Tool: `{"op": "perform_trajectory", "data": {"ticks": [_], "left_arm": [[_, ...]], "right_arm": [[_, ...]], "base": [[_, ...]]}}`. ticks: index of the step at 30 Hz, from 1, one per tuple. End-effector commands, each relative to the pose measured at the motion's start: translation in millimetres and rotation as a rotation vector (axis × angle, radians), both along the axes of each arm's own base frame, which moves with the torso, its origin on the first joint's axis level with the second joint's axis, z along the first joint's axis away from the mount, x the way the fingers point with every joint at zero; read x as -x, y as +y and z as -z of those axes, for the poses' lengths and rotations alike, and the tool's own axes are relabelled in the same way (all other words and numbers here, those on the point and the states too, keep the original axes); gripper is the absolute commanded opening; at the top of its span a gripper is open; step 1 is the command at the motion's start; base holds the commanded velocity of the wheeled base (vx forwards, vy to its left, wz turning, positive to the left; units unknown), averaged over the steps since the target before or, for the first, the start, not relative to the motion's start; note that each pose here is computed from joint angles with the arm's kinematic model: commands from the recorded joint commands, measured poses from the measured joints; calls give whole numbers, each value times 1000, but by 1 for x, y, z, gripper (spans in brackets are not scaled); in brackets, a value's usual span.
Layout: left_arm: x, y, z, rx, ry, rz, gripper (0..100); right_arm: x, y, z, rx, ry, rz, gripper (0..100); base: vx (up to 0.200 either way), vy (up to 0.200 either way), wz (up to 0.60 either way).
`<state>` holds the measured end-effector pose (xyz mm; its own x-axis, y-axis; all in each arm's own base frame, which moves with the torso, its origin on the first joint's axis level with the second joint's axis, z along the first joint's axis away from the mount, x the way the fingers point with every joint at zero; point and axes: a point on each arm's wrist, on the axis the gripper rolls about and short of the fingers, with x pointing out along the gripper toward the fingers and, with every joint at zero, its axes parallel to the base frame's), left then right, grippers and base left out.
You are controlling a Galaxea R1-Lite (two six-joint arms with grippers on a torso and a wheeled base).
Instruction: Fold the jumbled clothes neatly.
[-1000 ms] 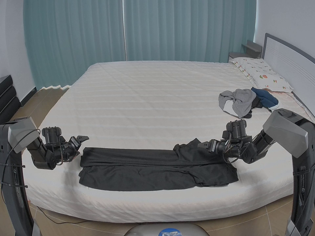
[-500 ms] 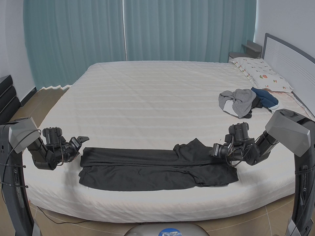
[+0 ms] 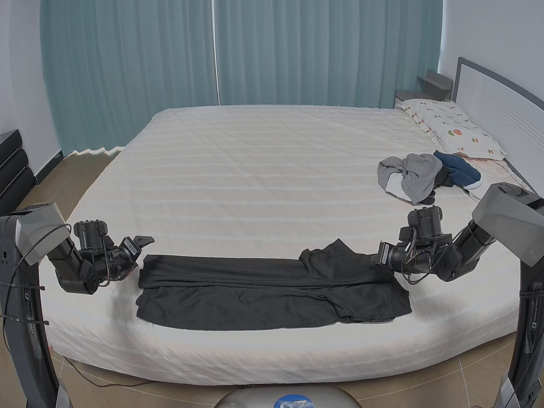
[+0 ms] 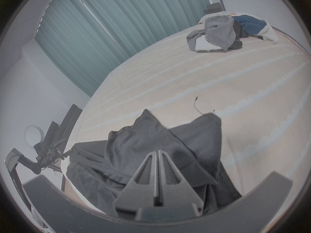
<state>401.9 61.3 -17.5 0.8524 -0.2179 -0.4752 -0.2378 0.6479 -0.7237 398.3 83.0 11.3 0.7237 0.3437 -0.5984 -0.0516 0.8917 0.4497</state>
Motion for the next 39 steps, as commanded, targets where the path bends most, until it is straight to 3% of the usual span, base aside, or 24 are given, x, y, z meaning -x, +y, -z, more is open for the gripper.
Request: {"op": "perform_trajectory", "data": {"ticks": [1,2,19,20,39], "left_arm": [[0,0,2,-1,4,-4,100],[0,0,1,-1,3,-4,100],[0,-1,2,-1,3,0,100],[-1,-1,2,-2,1,-2,100],[-1,-2,7,-31,9,-11,100]], "right_arm": [[-8,0,7,3,0,1,0],[-9,1,7,2,-3,0,100],[-41,20,41,22,-21,14,100],[-41,20,41,23,-20,13,0],[-20,5,20,3,2,35,0]], "base": [[0,0,0],[0,0,0],[0,0,0],[0,0,0],[0,0,0]]}}
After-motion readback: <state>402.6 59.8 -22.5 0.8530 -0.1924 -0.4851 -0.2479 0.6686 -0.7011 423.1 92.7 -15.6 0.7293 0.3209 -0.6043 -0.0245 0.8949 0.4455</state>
